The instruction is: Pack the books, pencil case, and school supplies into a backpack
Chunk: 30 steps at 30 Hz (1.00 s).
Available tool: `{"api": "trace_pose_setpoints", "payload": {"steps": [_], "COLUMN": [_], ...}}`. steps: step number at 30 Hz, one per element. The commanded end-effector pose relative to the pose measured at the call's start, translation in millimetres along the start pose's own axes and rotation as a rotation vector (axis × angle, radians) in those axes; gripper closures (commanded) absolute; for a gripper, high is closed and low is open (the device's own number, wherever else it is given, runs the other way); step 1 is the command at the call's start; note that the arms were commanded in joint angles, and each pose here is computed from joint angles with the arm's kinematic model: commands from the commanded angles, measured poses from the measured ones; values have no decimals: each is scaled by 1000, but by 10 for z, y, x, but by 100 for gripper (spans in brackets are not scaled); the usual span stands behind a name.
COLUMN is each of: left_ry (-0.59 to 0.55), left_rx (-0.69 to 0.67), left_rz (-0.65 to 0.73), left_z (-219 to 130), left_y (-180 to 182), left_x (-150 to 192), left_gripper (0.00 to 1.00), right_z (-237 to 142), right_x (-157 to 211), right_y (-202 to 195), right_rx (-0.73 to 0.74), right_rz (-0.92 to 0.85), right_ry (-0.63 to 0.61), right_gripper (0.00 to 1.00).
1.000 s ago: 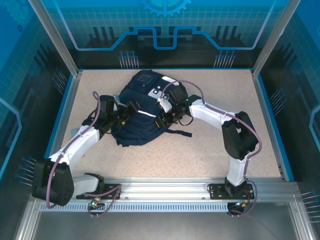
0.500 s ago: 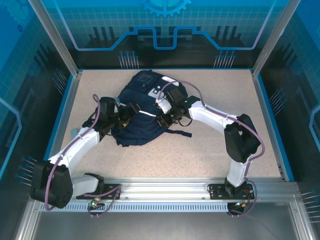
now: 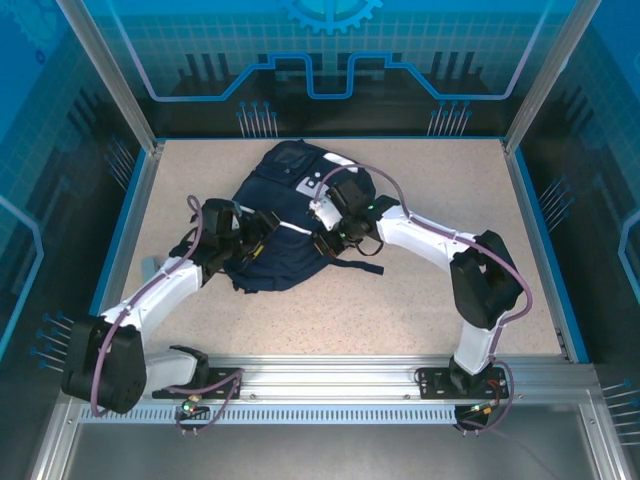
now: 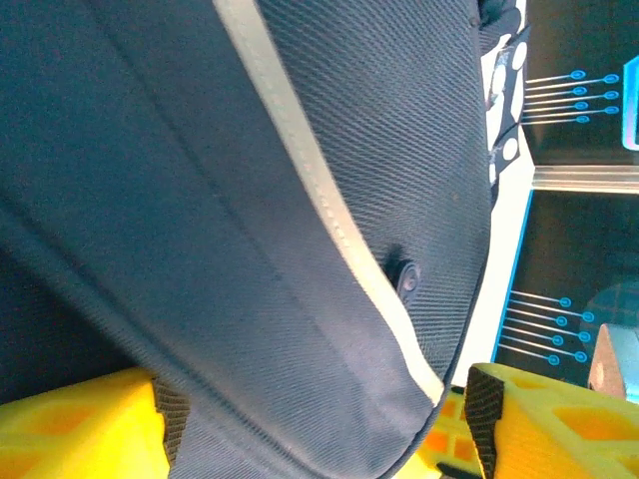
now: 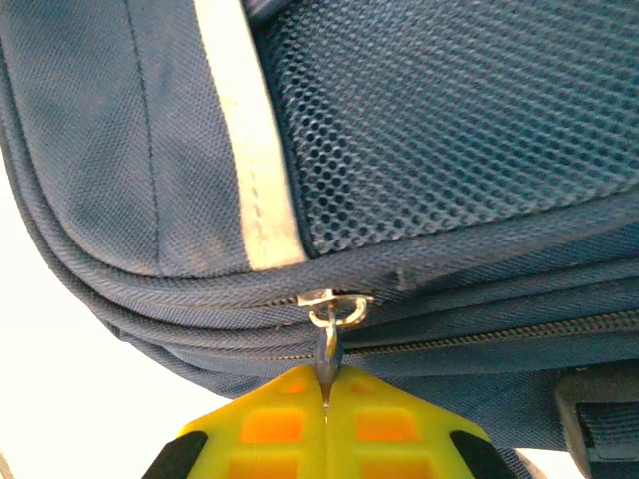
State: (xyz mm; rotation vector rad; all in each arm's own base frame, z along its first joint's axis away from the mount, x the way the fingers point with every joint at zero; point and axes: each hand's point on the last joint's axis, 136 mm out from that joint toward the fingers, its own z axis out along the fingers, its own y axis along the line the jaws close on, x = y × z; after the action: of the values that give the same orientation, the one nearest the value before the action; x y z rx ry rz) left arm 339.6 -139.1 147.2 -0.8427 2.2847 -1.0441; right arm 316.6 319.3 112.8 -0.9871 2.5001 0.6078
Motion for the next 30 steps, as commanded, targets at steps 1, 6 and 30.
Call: {"api": "trace_pose_setpoints", "payload": {"steps": [1, 6, 30], "left_ry": [26, 35, 30], "left_rx": [90, 96, 11], "left_rz": [2, 8, 169], "left_z": [77, 179, -1], "left_y": [-207, -266, -157], "left_x": [38, 65, 191], "left_gripper": [33, 46, 30], "right_z": [-93, -90, -529], "right_x": [-9, 53, 42], "right_y": [381, 661, 348], "right_rx": [-85, -128, 1], "right_rz": [-80, -150, 183], "right_ry": [-33, -47, -158], "right_gripper": [100, 100, 37]}}
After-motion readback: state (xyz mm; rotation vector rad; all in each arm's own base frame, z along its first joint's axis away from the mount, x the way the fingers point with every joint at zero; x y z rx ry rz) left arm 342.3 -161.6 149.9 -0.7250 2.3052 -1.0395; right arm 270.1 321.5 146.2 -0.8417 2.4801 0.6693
